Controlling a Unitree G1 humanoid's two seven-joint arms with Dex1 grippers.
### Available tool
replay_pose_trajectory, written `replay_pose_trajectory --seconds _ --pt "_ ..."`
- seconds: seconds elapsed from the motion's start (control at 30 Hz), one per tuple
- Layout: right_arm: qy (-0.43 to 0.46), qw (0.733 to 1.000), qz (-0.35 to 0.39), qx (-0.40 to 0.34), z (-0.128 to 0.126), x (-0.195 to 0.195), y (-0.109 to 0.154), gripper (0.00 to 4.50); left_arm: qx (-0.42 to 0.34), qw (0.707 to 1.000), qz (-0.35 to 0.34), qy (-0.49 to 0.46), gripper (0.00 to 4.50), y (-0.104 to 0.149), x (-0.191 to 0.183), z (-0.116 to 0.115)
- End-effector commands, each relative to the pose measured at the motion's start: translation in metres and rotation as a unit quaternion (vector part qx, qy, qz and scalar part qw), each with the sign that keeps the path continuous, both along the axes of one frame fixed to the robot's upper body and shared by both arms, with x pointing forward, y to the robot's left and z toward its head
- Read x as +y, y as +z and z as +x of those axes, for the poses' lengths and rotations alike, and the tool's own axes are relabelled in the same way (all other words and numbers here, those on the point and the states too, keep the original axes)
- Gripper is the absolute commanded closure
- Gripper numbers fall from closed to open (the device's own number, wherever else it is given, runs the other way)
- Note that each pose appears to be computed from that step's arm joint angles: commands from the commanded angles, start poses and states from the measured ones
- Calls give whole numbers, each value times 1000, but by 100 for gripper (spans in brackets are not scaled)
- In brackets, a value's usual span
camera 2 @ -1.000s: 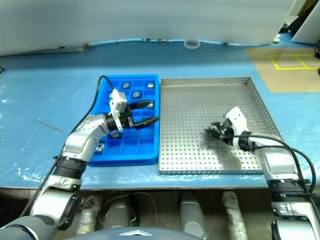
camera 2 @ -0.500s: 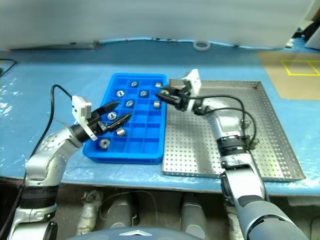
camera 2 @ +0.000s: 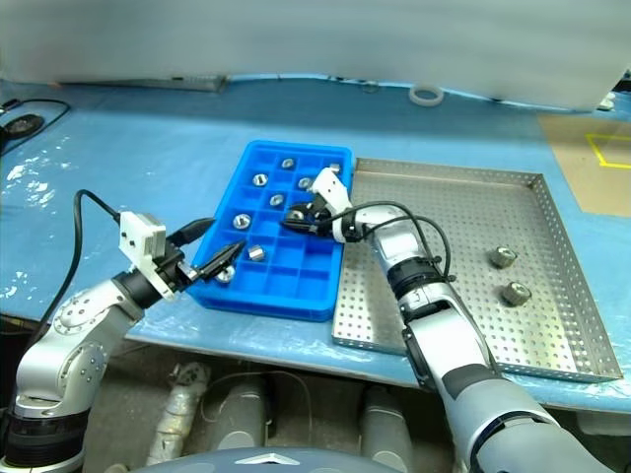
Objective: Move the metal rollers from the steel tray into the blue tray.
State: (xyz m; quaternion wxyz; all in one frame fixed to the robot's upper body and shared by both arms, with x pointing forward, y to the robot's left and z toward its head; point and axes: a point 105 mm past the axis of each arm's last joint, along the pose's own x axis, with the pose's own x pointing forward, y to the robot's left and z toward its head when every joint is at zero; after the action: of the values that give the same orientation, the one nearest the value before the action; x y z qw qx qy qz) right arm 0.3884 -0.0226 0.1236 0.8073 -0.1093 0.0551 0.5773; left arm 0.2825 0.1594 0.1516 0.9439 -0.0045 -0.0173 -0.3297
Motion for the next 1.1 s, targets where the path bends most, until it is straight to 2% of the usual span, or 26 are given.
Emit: replay_pose_trajectory --seconds 0.03,0.1,0.23,0.4,0.6,0.7,0.77,0.93,1.1 --pt "-9 1000 11 -20 2 -4 7 110 -19 1000 8 -20 20 8 -8 1" --pt "-38 998 39 -31 8 -11 20 47 -25 999 0 -42 20 11 -18 8" --pt "-78 992 83 -47 11 -38 42 47 -27 995 -9 -97 20 11 -42 21" --pt "-221 970 65 -83 19 -118 50 47 -31 985 -24 -167 20 10 -73 36" --pt "-391 914 33 -104 1 -214 54 47 -37 971 -28 -235 20 8 -107 51" --pt "-483 869 2 -108 -5 -252 51 47 -42 965 -24 -259 20 8 -119 56" --pt "-514 853 -12 -87 -9 -265 45 47 -45 961 -28 -272 20 9 -126 58" --pt "-507 862 -6 -26 -17 -257 33 47 -45 955 -19 -291 20 4 -134 57" --pt "-499 866 -16 39 -14 -245 12 47 -46 956 -8 -290 20 1 -131 56"
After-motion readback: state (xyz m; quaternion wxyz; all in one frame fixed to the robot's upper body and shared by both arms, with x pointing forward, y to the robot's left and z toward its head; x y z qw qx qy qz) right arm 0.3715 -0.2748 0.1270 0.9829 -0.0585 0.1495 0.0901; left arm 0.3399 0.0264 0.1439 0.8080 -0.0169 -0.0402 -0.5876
